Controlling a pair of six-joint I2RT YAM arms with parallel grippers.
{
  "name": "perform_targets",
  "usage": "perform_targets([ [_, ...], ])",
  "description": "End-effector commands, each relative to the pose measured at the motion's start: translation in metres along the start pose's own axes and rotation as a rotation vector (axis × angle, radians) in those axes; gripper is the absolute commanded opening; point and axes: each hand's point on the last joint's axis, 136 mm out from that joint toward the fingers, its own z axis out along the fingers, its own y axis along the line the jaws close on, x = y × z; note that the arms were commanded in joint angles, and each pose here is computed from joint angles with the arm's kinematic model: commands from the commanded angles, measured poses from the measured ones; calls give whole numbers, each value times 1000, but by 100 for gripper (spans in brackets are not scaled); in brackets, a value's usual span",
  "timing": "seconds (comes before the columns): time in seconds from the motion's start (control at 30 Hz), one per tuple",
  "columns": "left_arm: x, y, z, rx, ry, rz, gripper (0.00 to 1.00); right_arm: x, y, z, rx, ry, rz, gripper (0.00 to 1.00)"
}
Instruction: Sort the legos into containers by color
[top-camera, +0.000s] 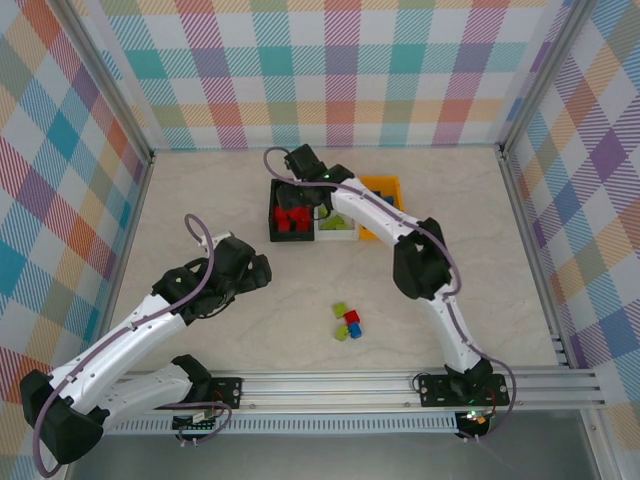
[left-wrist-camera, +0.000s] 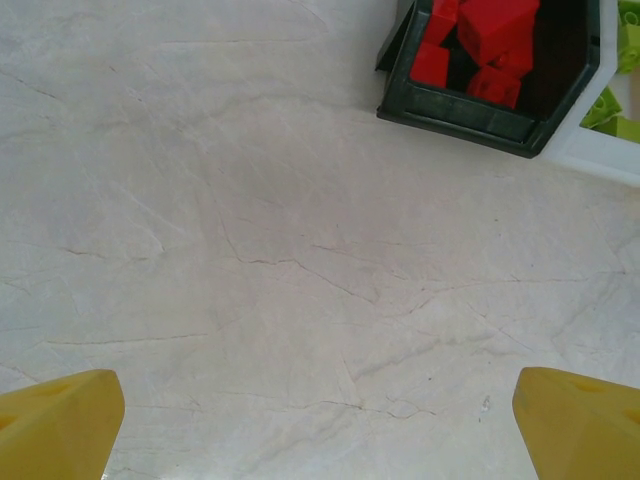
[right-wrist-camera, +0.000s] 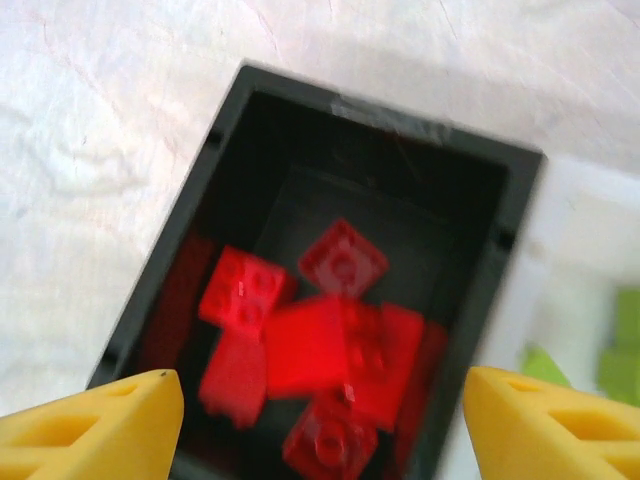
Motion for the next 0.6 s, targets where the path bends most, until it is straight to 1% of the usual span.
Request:
perform_targets([
  [0.0, -7, -4, -2, 20, -17, 7, 100, 2, 13, -74, -83, -62, 52, 76],
  [0.03, -8, -4, -3, 19, -22, 6, 100, 17, 12, -86, -97, -47, 66, 77],
  [0.1, -9, -4, -3, 16, -27, 8, 100, 64, 6, -95, -98, 30, 83, 78],
  [0.17, -10, -4, -3, 17, -31, 7, 100, 113, 1, -104, -86, 109, 69, 82],
  [0.27, -11, -5, -3, 16, -34, 7, 100, 181, -10, -111, -43, 249, 67, 81],
  [0.33, -10, -5, -1, 12, -31, 10, 100, 217, -16, -112, -35, 318, 94, 80],
  [0.37, -10, -5, 0, 10, -30, 8, 100, 231, -18, -110, -31, 335, 95, 80],
  [0.43, -9, -4, 2, 4, -25, 8, 100, 250, -18, -107, -19, 362, 74, 81],
  [0.57, -6, -4, 6, -4, -13, 6, 100, 262, -3, -92, -29, 369, -2, 81],
])
